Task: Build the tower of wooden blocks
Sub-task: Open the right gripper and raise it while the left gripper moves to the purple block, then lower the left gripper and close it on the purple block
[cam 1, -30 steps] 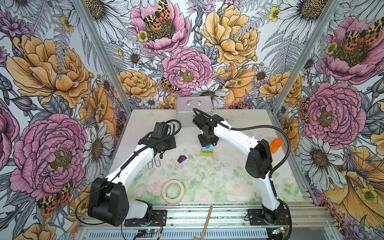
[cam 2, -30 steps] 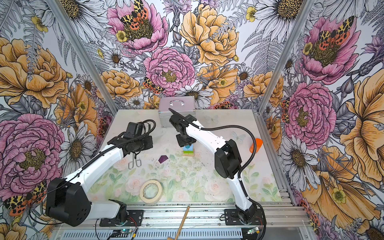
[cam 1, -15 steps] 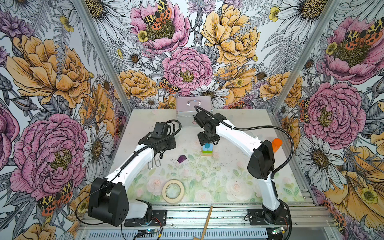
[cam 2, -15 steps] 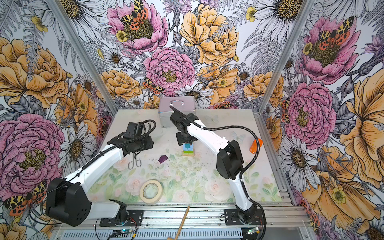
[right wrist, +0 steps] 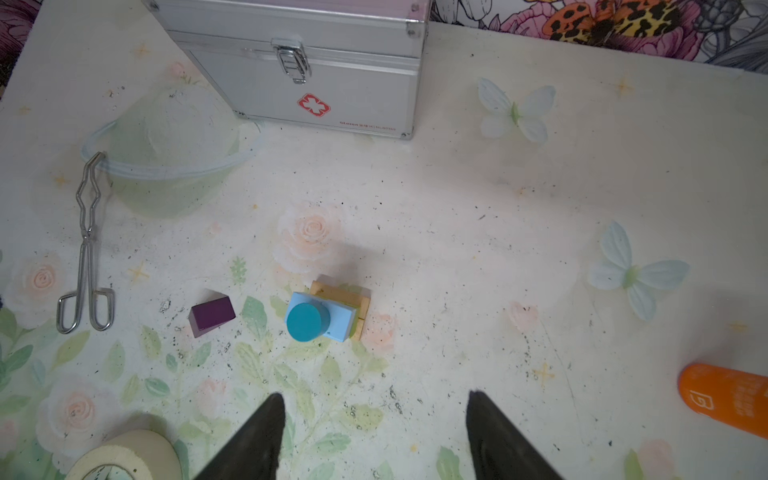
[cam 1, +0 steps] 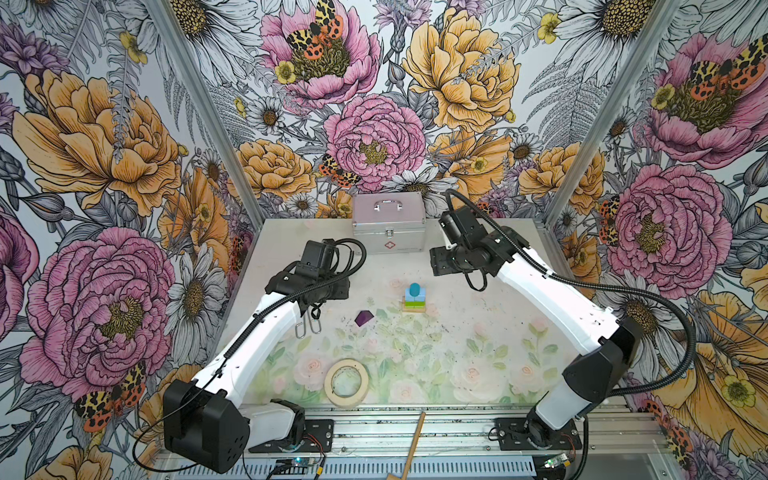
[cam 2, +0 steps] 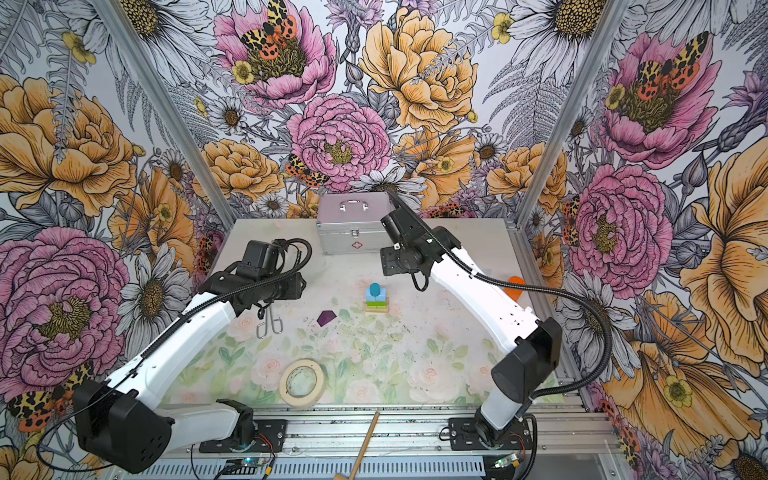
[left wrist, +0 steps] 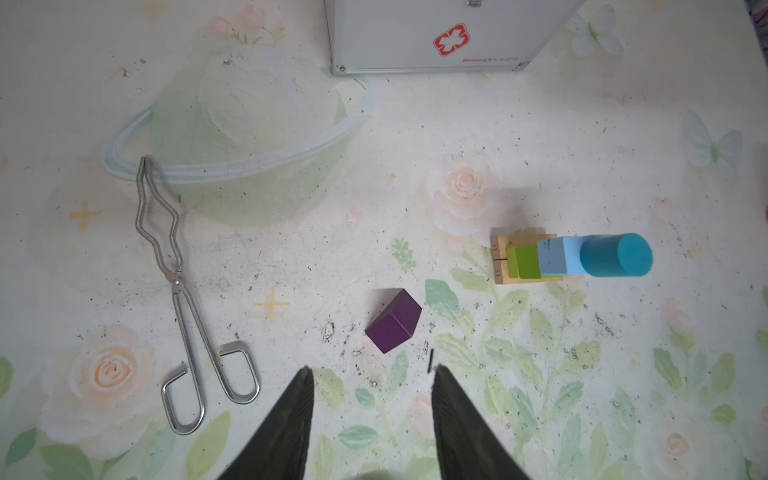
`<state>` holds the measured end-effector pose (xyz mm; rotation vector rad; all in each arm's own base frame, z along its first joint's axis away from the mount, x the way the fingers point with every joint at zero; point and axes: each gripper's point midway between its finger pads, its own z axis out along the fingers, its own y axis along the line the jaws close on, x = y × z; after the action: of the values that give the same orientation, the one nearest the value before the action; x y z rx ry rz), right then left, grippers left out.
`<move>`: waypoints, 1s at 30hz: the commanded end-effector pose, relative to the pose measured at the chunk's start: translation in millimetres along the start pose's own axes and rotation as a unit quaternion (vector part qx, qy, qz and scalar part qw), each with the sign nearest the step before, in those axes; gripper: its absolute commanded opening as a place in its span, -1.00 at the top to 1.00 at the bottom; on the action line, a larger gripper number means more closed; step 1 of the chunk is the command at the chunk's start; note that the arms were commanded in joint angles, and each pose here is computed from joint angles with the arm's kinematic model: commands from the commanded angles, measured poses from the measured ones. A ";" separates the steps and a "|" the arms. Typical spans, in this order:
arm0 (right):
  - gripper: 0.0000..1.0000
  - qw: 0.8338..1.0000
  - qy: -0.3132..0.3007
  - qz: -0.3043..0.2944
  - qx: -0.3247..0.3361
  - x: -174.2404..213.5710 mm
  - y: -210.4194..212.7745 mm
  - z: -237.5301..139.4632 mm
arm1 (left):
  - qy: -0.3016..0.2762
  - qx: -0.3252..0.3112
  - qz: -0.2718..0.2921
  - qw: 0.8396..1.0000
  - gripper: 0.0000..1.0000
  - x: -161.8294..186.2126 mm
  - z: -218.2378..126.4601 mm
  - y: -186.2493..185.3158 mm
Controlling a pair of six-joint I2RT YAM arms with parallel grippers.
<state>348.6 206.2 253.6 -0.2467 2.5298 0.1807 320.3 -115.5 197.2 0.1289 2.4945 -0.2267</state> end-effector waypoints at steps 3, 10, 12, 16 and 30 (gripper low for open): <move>-0.44 0.999 -0.032 0.034 -0.028 9.8 -16.3 -1.3 | 0.050 -0.012 0.128 0.990 0.03 18.7 7.2 -13.7; -0.47 0.996 -0.052 0.066 -0.036 23.6 -41.4 -8.5 | 0.100 0.001 0.277 0.956 -0.01 46.6 34.7 -53.4; -0.47 0.995 -0.054 0.071 -0.041 25.4 -43.9 -8.3 | 0.116 0.008 0.289 0.950 -0.02 54.7 42.9 -57.2; -0.47 0.994 -0.055 0.077 -0.048 28.0 -47.0 -5.8 | 0.146 0.009 0.309 0.940 -0.04 66.4 59.0 -56.1; -0.47 0.992 -0.055 0.094 -0.058 33.2 -57.1 2.0 | 0.199 0.006 0.338 0.920 -0.05 71.4 99.3 -31.6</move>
<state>333.6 145.2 214.2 -0.0519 2.4898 0.3609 304.6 -161.1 75.3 1.0839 2.7033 0.0979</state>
